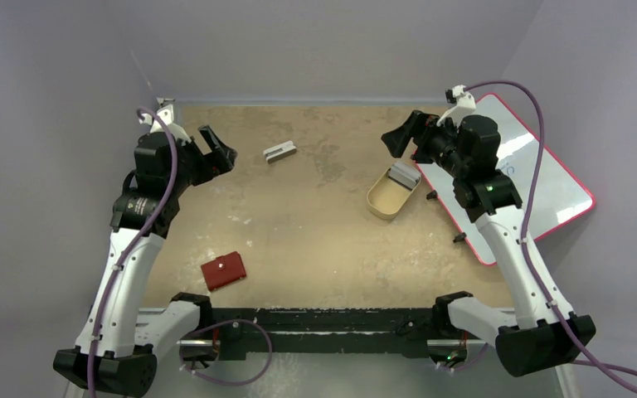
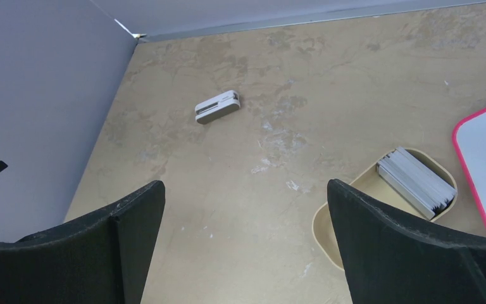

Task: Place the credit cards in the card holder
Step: Move the card holder to the center of the board.

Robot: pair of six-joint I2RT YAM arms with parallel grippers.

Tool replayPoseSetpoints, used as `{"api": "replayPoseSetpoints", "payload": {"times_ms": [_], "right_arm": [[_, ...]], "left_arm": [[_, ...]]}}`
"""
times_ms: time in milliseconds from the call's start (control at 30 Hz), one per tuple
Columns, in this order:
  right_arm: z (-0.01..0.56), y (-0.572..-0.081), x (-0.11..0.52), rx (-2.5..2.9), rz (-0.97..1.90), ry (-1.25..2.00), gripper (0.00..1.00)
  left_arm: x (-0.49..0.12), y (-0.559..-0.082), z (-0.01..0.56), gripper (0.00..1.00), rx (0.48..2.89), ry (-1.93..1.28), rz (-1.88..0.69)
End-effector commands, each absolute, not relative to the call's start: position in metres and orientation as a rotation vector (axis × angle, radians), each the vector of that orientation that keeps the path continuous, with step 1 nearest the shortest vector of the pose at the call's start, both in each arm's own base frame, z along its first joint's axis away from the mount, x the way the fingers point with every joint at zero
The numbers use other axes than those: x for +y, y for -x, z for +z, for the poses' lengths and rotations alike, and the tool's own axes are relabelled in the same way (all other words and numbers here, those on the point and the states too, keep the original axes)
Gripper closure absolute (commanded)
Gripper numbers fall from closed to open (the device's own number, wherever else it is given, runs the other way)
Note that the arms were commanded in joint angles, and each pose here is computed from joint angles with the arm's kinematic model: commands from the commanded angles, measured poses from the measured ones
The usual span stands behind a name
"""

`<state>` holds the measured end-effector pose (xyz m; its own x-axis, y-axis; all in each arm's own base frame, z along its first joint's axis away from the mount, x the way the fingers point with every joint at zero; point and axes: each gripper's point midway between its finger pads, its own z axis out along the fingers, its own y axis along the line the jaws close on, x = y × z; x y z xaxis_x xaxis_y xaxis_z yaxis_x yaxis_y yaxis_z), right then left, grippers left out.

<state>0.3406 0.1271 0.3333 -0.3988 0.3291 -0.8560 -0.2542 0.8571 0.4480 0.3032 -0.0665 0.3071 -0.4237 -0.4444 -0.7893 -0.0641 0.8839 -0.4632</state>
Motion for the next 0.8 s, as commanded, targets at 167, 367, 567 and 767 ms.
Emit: {"api": "replayPoseSetpoints", "payload": {"times_ms": [167, 367, 567, 767], "right_arm": [[0.358, -0.339, 0.128, 1.805, 0.655, -0.036, 0.01], [0.349, -0.345, 0.127, 1.826, 0.637, -0.049, 0.01], [0.341, -0.342, 0.132, 1.842, 0.668, -0.032, 0.01], [0.334, -0.342, 0.136, 1.838, 0.692, -0.018, 0.01]], "left_arm": [[-0.058, -0.309, 0.309, 0.1, 1.942, 0.425, -0.419], [-0.041, -0.308, 0.29, 0.13, 1.997, 0.545, -0.311], [-0.001, -0.29, 0.242, 0.18, 1.999, 0.941, -0.099], [0.011, -0.264, 0.168, 0.37, 2.014, 1.245, 0.003]]}}
